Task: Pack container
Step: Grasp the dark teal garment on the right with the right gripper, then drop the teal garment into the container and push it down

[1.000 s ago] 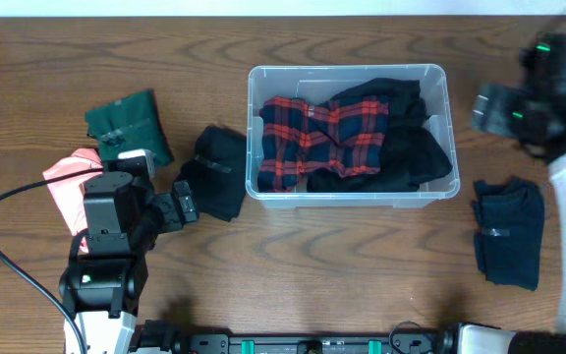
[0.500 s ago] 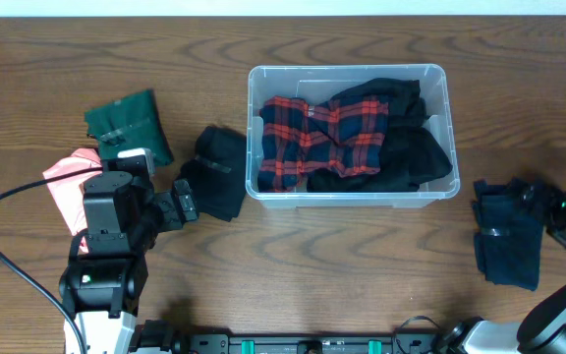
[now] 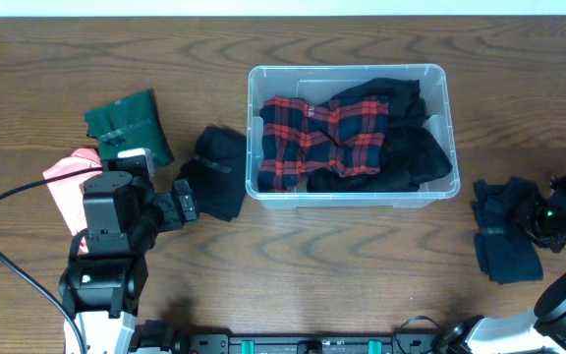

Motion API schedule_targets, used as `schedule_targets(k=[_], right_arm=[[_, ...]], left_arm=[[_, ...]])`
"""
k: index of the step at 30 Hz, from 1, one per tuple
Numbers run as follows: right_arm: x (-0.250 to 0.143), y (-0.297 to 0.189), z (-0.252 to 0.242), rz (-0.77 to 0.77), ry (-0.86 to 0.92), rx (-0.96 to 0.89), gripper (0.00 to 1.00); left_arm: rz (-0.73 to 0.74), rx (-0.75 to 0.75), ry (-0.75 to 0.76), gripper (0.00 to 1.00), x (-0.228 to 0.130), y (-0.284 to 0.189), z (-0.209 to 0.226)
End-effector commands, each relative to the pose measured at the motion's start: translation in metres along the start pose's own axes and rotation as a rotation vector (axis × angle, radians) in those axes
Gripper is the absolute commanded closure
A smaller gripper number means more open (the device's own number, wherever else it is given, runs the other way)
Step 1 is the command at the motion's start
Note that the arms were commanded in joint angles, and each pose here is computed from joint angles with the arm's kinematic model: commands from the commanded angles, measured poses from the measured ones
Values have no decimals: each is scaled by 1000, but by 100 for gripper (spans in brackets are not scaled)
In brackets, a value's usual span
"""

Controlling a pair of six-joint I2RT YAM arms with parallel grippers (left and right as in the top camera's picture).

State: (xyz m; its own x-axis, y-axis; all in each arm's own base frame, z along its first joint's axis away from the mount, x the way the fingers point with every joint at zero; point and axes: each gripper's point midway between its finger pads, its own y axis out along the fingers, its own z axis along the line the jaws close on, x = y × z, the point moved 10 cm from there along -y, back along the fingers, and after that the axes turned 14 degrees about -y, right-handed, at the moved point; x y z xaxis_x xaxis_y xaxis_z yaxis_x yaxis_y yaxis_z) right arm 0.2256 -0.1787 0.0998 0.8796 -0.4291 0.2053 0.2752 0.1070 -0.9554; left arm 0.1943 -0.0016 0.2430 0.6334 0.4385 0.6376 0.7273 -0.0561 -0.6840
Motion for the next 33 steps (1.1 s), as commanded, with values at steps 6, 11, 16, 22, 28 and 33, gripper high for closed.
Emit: schedule_targets(k=[6, 11, 16, 22, 28, 33], right_arm=[[49, -98, 28, -262, -85, 117, 99], [64, -199, 81, -513, -239, 99, 99], [50, -254, 164, -656, -333, 248, 99], [31, -236, 255, -557, -307, 436, 99], [14, -178, 340, -470, -255, 480, 99], [5, -122, 387, -384, -149, 506, 99]], left_arm=[[-16, -8, -2, 2, 5, -3, -3], [-15, -8, -1, 2, 5, -3, -3], [-15, -8, -2, 2, 5, -3, -3], [-15, -8, -2, 2, 5, -3, -3], [-15, -8, -2, 2, 5, -3, -3], [-15, -8, -2, 2, 5, -3, -3]])
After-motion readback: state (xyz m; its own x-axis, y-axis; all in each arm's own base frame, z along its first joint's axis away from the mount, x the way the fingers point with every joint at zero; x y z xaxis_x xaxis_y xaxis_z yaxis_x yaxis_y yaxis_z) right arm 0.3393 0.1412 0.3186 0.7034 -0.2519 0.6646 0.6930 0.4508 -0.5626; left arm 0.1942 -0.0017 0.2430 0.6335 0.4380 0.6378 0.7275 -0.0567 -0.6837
